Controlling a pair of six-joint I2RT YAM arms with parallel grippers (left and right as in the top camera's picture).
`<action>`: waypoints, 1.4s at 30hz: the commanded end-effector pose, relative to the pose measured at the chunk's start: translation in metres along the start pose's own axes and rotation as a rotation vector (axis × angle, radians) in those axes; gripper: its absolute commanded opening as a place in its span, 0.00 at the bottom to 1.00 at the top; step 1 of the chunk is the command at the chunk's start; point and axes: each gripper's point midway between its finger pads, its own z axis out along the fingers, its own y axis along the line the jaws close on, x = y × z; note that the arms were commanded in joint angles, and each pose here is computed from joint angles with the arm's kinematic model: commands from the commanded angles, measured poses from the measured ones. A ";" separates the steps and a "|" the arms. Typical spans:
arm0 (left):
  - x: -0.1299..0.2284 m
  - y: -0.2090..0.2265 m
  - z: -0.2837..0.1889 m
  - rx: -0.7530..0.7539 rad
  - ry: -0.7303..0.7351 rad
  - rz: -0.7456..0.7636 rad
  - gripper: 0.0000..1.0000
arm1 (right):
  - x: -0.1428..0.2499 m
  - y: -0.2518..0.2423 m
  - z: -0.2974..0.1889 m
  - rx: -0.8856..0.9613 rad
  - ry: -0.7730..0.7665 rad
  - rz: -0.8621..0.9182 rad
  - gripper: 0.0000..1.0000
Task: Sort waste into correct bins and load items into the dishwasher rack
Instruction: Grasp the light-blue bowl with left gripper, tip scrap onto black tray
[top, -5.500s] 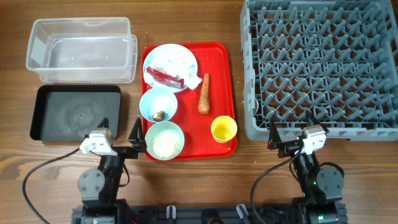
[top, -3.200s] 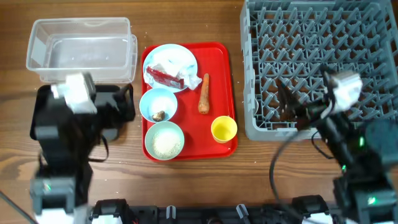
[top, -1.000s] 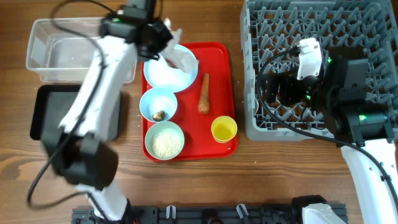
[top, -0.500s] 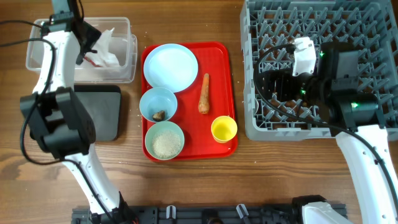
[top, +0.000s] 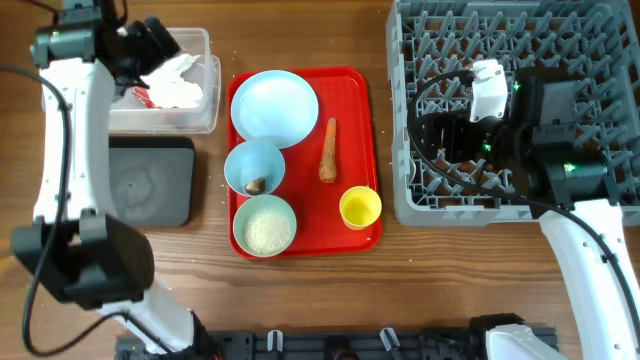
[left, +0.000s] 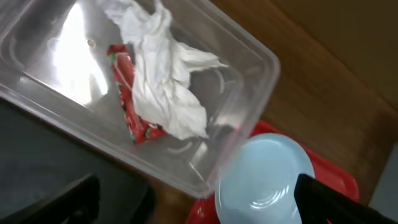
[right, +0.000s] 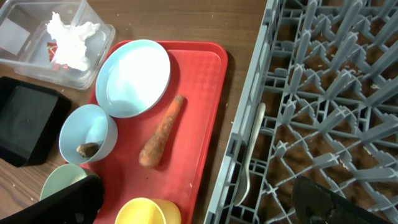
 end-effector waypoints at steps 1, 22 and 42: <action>0.055 -0.034 -0.021 0.028 0.132 0.188 0.89 | -0.007 -0.001 -0.002 0.007 -0.014 0.011 1.00; 0.284 -0.064 0.085 0.014 0.373 0.720 0.44 | -0.002 -0.001 -0.002 0.008 0.006 0.017 1.00; 0.239 -0.132 0.012 0.223 0.266 0.606 0.04 | 0.001 -0.002 -0.001 0.009 0.018 0.020 1.00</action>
